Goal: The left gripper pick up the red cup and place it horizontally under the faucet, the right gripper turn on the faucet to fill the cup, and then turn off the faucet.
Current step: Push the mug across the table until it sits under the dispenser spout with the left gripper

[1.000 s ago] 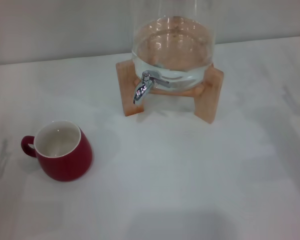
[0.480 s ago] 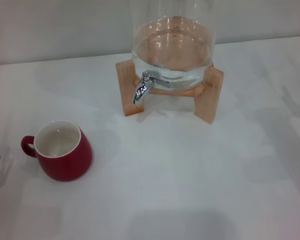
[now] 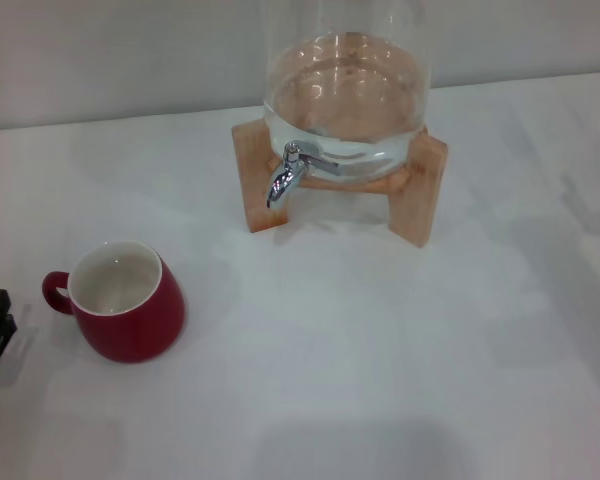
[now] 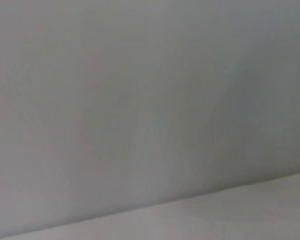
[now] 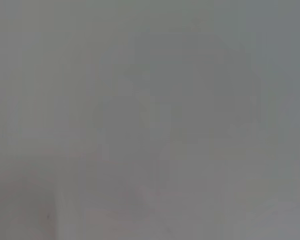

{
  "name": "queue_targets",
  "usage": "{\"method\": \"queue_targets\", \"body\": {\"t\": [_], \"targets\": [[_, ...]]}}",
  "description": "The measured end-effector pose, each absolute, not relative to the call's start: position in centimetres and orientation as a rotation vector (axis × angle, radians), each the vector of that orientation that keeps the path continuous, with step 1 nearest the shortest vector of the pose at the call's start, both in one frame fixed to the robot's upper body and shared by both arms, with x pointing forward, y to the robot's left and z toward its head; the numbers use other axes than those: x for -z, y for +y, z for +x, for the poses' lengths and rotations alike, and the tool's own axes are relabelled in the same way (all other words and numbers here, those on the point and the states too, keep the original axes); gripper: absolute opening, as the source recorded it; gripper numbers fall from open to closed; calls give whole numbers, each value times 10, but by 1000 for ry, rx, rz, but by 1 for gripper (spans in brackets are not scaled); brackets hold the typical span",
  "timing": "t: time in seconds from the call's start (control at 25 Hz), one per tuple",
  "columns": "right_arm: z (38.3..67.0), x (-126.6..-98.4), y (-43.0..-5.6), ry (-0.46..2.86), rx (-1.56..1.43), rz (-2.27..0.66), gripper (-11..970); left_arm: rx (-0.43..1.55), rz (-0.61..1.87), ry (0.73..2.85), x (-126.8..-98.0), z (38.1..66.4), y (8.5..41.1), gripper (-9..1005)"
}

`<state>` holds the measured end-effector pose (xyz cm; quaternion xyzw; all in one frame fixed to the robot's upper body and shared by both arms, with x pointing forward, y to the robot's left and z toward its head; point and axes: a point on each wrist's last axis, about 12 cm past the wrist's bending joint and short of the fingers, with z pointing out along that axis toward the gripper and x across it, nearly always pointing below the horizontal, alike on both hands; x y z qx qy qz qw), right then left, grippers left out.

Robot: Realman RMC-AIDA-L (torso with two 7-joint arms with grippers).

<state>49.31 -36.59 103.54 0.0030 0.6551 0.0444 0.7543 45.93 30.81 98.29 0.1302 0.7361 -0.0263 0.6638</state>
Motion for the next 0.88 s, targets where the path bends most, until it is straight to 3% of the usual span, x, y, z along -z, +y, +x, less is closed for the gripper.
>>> {"method": "queue_targets", "body": {"t": [0.88], "targets": [[493, -1035, -365, 1431, -99, 3, 870, 91, 366, 1691, -979, 460, 302, 779]]}}
